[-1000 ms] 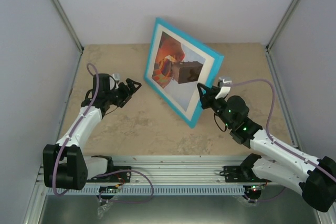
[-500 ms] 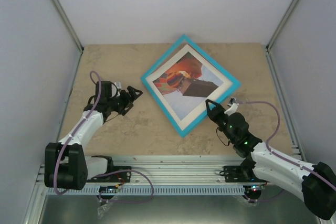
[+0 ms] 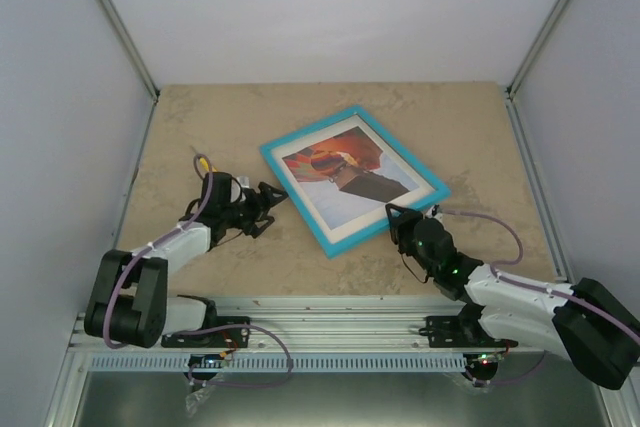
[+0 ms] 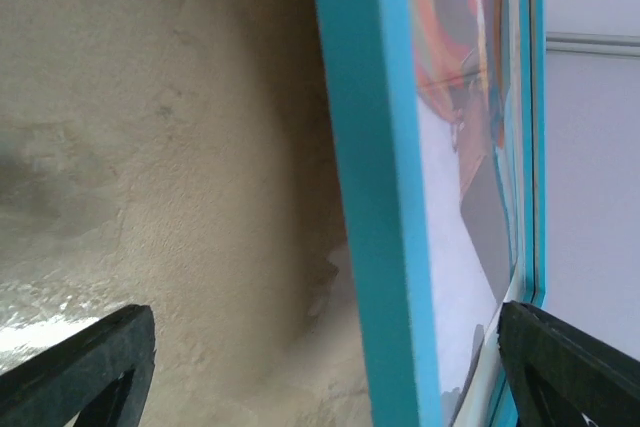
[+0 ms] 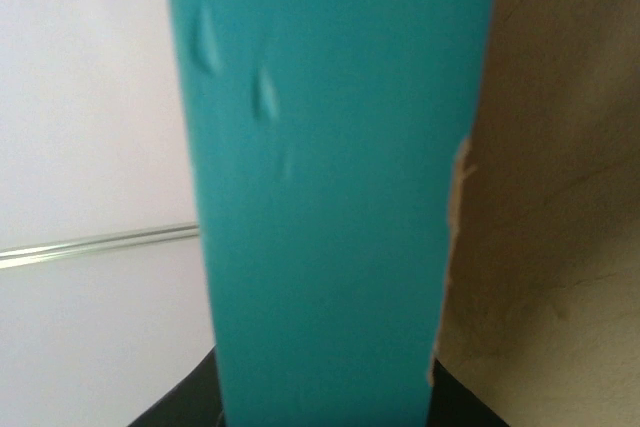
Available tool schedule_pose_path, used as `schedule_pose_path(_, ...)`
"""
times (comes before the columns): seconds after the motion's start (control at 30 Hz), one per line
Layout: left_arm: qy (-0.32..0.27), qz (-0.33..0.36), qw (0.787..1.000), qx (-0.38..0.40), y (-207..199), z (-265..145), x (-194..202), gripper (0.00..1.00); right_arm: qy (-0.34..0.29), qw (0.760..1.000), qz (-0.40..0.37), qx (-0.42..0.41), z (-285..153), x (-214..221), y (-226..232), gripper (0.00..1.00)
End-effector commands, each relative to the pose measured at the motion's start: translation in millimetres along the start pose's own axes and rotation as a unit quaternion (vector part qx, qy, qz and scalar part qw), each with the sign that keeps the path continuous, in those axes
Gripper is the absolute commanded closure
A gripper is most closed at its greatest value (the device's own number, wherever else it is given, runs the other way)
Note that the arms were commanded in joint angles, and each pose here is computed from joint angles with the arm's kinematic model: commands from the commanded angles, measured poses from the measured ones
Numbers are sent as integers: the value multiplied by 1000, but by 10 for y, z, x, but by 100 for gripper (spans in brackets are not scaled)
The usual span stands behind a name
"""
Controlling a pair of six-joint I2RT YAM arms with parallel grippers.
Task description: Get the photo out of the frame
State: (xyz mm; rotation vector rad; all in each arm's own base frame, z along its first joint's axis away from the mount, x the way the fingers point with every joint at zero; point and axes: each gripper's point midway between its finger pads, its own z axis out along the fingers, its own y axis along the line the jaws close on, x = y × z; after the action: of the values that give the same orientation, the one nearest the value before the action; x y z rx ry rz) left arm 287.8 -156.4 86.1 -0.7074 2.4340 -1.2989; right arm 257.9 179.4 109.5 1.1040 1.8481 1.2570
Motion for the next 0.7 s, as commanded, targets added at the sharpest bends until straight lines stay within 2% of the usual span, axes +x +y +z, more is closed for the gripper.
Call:
schedule_pose_path(0.0, -5, -31, 999, 43, -68, 93, 9, 6, 19, 995, -25, 91, 21, 129, -409, 100)
schedule_pose_path(0.33, -2, -73, 991, 110, -117, 256, 8, 18, 43, 991, -9, 128, 76, 280, -568, 100)
schedule_pose_path(0.53, 1, -84, 989, 119, -109, 353, -1, 25, 60, 988, -14, 139, 124, 375, -596, 100)
schedule_pose_path(0.67, 12, -108, 985, 135, -84, 400, 19, 38, 66, 987, -19, 147, 150, 410, -590, 96)
